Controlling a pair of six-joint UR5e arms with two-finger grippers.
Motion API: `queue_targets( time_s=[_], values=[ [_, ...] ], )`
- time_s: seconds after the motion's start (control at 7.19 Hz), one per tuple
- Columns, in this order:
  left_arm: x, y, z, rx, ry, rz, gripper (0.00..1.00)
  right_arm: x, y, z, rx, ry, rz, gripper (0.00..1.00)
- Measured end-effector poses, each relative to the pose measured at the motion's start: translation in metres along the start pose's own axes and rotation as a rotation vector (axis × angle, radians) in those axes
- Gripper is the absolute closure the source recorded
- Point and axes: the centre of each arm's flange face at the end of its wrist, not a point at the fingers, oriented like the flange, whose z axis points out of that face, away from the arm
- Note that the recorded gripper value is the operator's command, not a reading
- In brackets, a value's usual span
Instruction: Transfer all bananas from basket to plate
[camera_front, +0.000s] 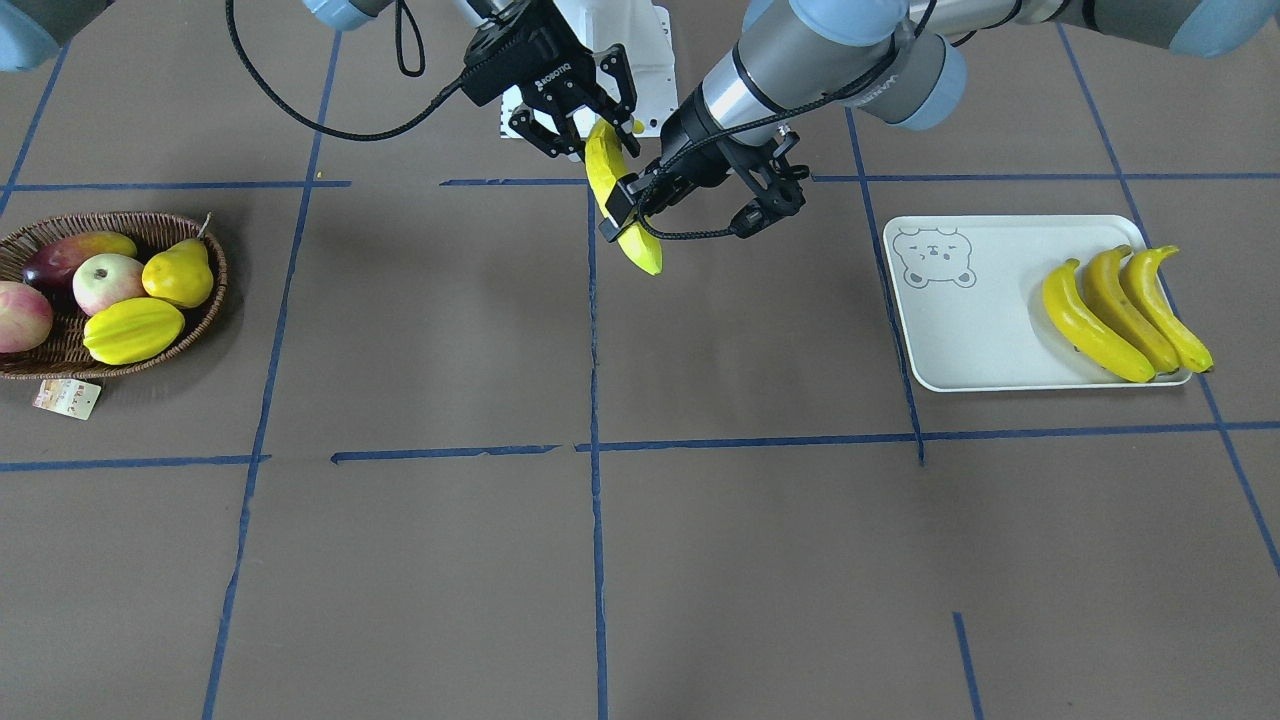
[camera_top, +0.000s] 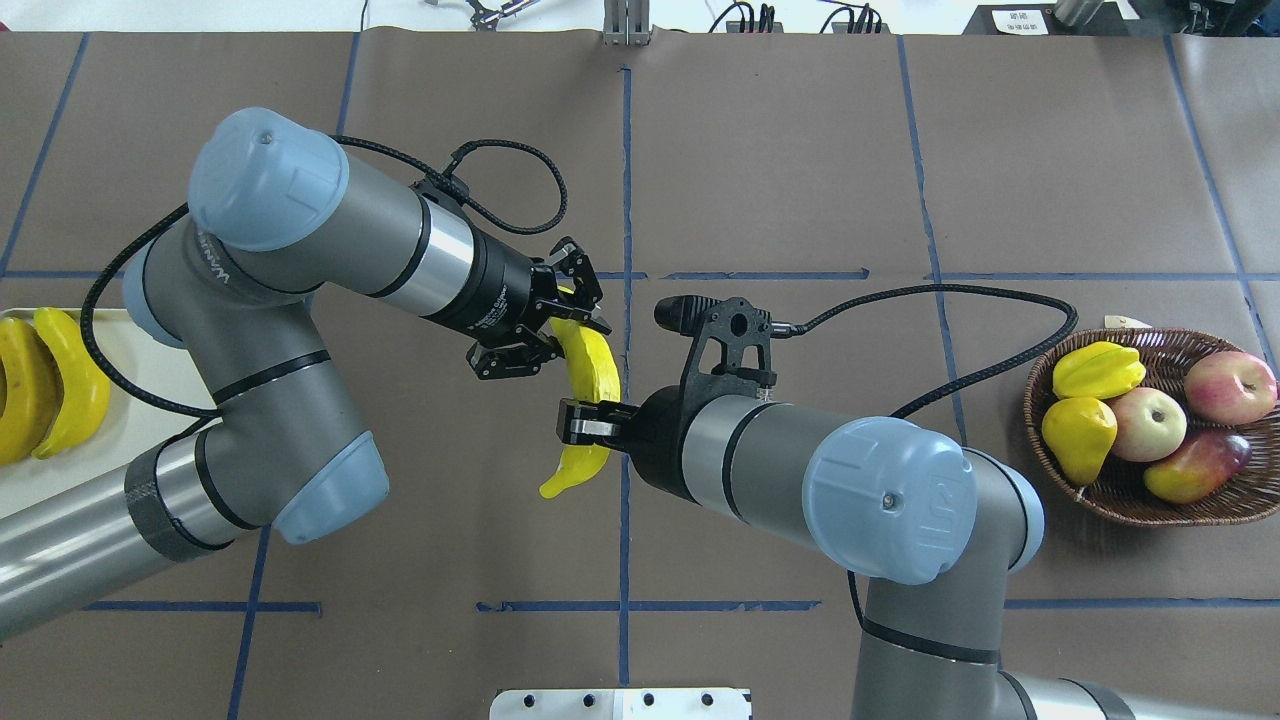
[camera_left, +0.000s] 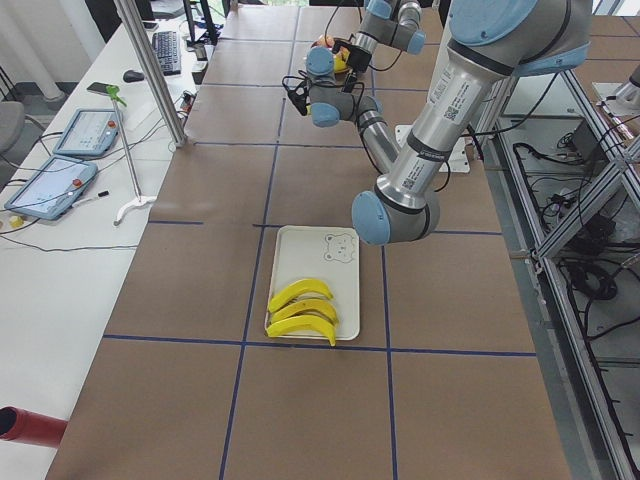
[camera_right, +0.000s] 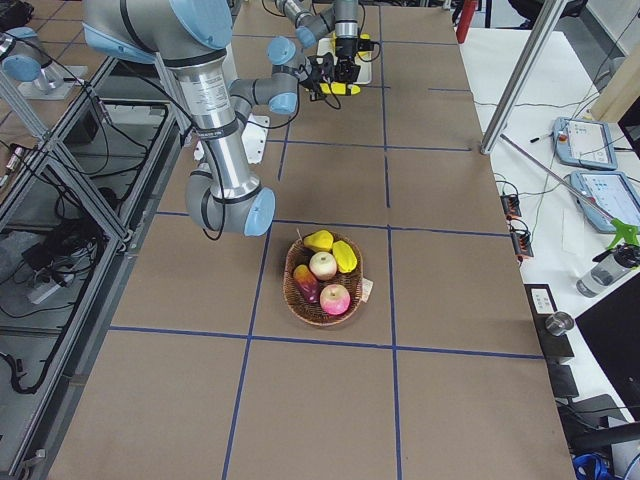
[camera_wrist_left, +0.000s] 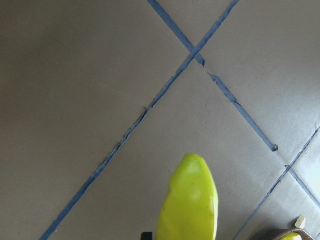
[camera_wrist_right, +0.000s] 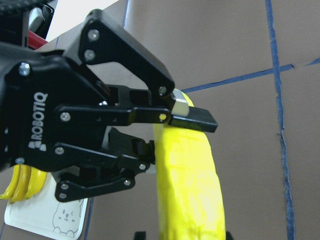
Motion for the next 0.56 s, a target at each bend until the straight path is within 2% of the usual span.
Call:
queue_targets(
  time_s=[0.28,0.56],
  values=[
    [-0.001,-0.007,-0.003,0.01,0.0,0.018,1.0,0.0,-0.003,-0.002,-0.005,-0.003,0.0,0.01],
    [-0.016,-0.023,-0.003,0.032,-0.02,0.022,1.0,0.006,-0.018,-0.017,-0.056,-0.009,0.007,0.01]
  ],
)
